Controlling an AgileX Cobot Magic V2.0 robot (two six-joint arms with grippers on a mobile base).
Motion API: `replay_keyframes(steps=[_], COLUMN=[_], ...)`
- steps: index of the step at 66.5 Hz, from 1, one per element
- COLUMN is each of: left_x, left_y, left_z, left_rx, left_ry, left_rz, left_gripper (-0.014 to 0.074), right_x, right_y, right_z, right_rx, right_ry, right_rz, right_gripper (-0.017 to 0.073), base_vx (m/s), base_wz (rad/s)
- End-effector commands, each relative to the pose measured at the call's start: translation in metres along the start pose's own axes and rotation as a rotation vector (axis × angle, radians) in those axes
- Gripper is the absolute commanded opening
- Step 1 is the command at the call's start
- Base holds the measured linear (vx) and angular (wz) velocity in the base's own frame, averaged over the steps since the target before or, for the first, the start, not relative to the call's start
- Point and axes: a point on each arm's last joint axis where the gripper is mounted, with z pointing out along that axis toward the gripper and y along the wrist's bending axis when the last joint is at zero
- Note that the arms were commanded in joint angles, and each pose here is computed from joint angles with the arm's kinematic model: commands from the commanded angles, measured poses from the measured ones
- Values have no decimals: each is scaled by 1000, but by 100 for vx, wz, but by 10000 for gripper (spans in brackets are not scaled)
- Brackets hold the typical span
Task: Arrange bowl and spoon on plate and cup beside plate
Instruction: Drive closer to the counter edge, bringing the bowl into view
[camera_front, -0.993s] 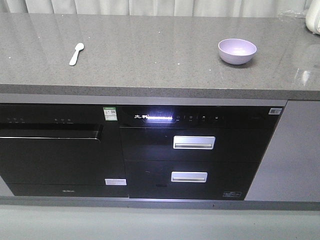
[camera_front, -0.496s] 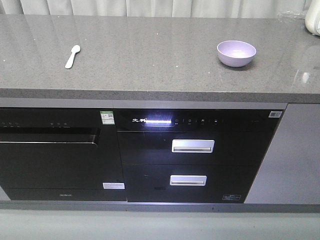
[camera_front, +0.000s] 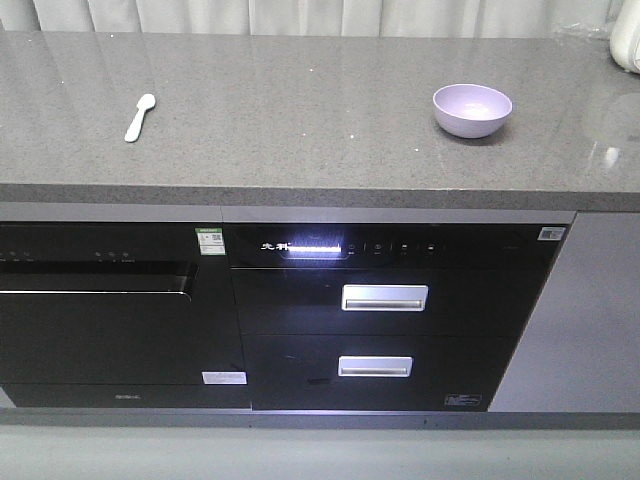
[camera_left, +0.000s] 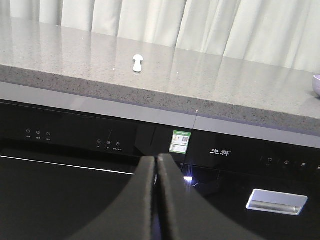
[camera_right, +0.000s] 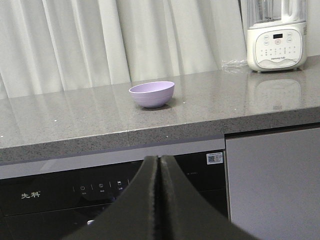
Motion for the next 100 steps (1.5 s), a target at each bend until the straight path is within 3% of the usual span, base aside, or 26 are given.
replay_keyframes(steps=[1,100], left_x=[1,1], left_y=[0,0], left_z=[0,0], left_rx=[10,10], left_ry=[-59,-59], left_rz=[-9,-9], left_gripper=[-7,-7], right_x=[-4,-4], right_y=[1,1], right_z=[-1,-1], right_rx=[-9,-9], right_ry=[-71,-72], right_rz=[-16,-16], right_gripper=[-4,-4], base_vx=[3,6], base_wz=[-1,0])
